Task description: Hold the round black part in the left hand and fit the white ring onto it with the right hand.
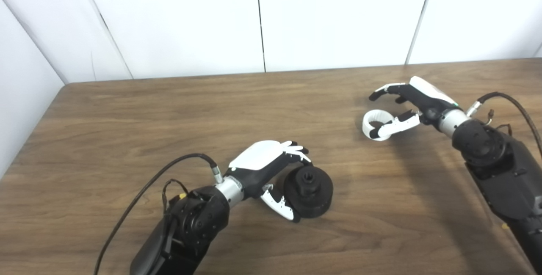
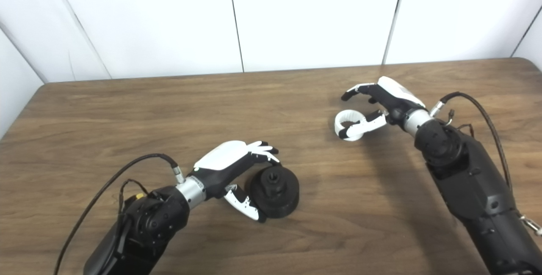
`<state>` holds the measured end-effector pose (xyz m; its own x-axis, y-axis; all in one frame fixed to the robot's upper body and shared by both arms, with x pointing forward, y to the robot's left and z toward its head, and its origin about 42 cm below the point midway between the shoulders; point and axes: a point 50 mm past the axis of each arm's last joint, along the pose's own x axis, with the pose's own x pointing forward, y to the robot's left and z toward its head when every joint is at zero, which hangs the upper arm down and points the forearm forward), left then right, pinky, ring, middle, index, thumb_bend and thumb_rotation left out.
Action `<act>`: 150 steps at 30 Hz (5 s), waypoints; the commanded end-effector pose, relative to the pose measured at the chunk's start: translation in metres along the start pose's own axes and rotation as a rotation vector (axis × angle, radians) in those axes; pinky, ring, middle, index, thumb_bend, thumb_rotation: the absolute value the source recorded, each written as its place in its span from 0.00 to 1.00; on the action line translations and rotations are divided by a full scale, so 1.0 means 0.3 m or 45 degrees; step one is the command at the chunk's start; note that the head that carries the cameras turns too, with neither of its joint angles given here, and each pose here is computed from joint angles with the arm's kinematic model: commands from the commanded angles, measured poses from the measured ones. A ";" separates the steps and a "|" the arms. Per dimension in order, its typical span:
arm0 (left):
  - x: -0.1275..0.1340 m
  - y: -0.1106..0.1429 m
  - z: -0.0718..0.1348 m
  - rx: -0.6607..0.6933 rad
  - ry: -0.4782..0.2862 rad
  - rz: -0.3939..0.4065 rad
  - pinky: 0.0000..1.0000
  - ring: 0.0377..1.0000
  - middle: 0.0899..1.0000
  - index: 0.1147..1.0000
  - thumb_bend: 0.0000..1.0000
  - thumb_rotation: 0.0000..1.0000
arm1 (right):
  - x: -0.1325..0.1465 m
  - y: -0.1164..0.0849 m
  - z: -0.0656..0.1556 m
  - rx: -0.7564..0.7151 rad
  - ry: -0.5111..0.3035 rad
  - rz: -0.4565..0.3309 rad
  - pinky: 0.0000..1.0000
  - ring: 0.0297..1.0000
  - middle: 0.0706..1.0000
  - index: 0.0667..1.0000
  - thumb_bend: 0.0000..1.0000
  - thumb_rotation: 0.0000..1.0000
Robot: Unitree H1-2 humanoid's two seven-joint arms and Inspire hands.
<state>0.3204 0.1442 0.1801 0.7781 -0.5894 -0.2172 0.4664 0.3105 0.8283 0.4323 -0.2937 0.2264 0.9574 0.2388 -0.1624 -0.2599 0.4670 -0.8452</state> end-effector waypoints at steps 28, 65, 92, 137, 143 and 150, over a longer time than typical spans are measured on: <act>-0.006 0.032 -0.013 0.005 0.024 0.009 0.86 0.99 0.93 0.68 0.91 0.15 | 0.014 -0.084 -0.005 -0.121 0.030 -0.030 0.88 0.97 0.90 0.73 0.99 0.33; -0.004 0.027 -0.001 -0.004 0.031 0.016 0.88 0.99 0.93 0.68 0.90 0.15 | 0.015 -0.066 0.002 -0.110 -0.044 -0.134 0.82 0.92 0.85 0.57 0.88 0.19; 0.011 0.029 -0.008 -0.012 0.015 0.025 0.87 0.99 0.93 0.68 0.91 0.14 | -0.005 -0.116 0.007 -0.094 -0.089 -0.194 0.86 0.93 0.85 0.45 0.53 0.15; 0.006 0.030 -0.012 -0.017 0.017 0.019 0.87 0.99 0.93 0.68 0.90 0.15 | -0.382 -0.120 0.262 0.082 -0.369 -0.187 0.88 0.90 0.82 0.45 0.52 0.15; 0.005 0.031 -0.011 -0.021 0.010 0.020 0.88 0.99 0.93 0.68 0.90 0.14 | -0.378 -0.083 0.291 0.086 -0.391 -0.146 0.87 0.91 0.82 0.45 0.53 0.15; 0.007 0.030 -0.006 -0.024 0.016 0.021 0.87 0.99 0.93 0.67 0.91 0.14 | -0.365 -0.025 0.308 0.101 -0.422 -0.079 0.84 0.90 0.82 0.45 0.52 0.15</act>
<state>0.3219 0.1449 0.1791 0.7776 -0.5896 -0.2185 0.4811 0.3342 0.8104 0.3166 -0.2485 0.2834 0.8946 0.4467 0.0139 -0.2666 0.5584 -0.7855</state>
